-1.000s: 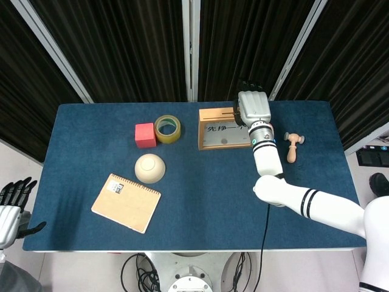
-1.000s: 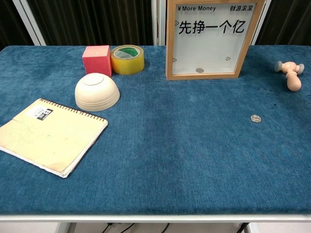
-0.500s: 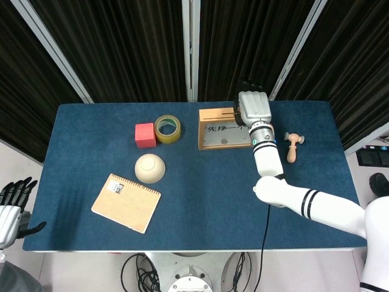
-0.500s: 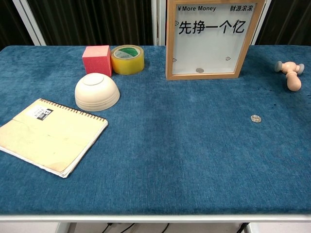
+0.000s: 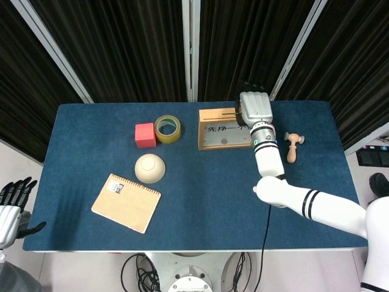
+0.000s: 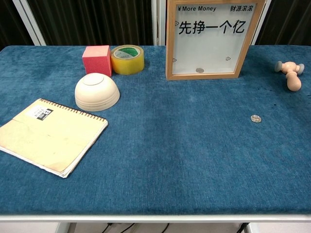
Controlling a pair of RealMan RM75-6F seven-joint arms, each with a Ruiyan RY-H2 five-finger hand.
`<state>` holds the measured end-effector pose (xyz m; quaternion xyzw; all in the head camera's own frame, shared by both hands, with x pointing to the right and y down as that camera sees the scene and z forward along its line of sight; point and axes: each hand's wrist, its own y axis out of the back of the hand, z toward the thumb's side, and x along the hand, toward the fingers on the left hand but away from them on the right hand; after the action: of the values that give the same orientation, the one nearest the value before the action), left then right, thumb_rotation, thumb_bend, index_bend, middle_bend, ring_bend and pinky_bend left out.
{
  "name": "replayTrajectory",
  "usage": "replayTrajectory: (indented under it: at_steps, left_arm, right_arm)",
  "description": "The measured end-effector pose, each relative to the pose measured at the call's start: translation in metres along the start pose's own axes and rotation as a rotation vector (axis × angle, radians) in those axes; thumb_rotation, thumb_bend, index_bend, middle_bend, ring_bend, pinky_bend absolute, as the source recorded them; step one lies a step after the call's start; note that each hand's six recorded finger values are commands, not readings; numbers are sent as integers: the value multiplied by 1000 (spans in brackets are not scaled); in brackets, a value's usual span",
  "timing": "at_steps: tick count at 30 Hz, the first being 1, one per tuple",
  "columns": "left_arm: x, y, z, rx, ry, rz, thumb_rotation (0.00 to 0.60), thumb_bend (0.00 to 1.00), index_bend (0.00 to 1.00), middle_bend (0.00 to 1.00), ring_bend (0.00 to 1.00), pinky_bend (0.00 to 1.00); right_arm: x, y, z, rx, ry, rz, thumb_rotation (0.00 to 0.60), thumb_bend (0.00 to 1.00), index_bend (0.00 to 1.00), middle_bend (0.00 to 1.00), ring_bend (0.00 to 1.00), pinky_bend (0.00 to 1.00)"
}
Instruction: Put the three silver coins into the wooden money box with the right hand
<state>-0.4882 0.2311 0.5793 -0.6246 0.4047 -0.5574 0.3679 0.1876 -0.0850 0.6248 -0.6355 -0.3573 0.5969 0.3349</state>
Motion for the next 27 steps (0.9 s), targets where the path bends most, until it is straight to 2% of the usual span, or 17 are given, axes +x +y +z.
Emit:
replayTrajectory:
  at_steps: [3,5,6,7,19,27]
  left_arm:
    - [0,0,0,-1,1,-1,600,0,7,0,0,0]
    - [0,0,0,0,1,-1,600,0,7,0,0,0]
    - [1,0,-1,0,1,-1,600,0,7,0,0,0]
    - [0,0,-1,0,1,0,600,0,7,0,0,0]
    - [0,0,1,3,0,0,600,0,7,0,0,0]
    - [3,1,1,5,2,5,600,0,7,0,0,0]
  right_arm:
    - [0,-1,0,-1,0,4,600,396,519,31,0,0]
    - [-1,-1,-1,-3,2,7,600,387,189,9,0,0]
    - [-1,-1,-1,-5,4,6,600,382,78,2,0,0]
    - [-1,0,0,-7,6,4,600,379,14,0,0,0]
    - [5,7,-8,-24,39,-24,600,363,0,0,0,0]
    - [35,15,-17,3,148,-105,600,362,0,0,0,0]
